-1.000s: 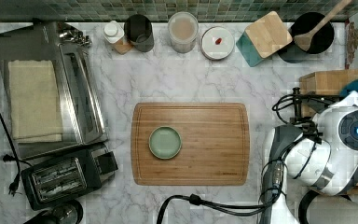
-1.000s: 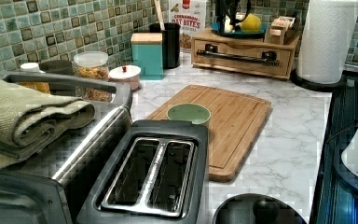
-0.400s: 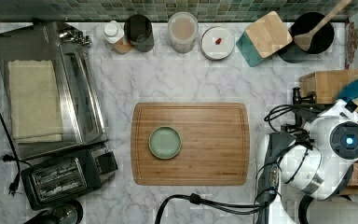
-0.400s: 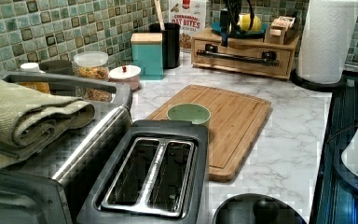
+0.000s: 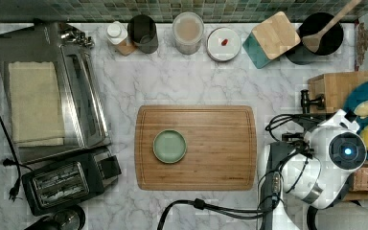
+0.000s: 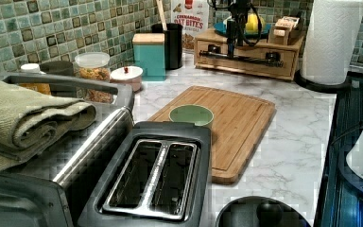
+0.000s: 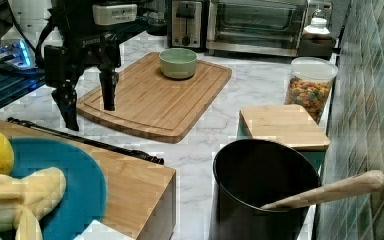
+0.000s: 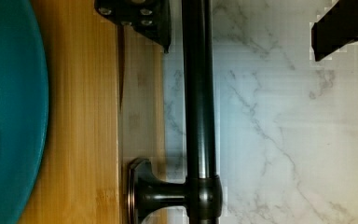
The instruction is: Open the drawer.
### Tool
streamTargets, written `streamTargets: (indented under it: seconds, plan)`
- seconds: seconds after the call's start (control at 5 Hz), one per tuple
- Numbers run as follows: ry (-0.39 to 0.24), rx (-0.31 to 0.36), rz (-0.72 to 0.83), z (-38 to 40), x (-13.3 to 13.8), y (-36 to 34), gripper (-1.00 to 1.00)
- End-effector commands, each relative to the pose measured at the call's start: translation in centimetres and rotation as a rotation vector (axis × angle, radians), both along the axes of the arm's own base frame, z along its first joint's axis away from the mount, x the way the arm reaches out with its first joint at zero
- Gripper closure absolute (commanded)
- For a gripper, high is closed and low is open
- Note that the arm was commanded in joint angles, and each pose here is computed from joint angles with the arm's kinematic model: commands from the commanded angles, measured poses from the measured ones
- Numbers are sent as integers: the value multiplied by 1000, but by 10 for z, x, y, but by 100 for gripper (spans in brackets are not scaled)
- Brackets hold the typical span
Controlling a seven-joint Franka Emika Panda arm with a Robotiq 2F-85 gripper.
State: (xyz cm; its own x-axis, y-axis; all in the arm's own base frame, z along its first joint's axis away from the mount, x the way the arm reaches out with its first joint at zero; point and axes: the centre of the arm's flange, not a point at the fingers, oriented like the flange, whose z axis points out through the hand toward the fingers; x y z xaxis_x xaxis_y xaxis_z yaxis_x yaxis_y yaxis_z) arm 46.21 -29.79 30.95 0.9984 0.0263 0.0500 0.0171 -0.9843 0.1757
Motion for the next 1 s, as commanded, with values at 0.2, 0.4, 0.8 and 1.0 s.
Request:
streamTargets:
  seconds: [0.2,0.4,0.8,1.0]
  plan:
    - [-28,1,-79,-45,-11,-4,-100]
    - [-23,31,-100,-66,-8,-4,-100]
    - [-10,-10,-57,-74,3,-15,-100]
    - [70,22,-36,-59,16,11,-100]
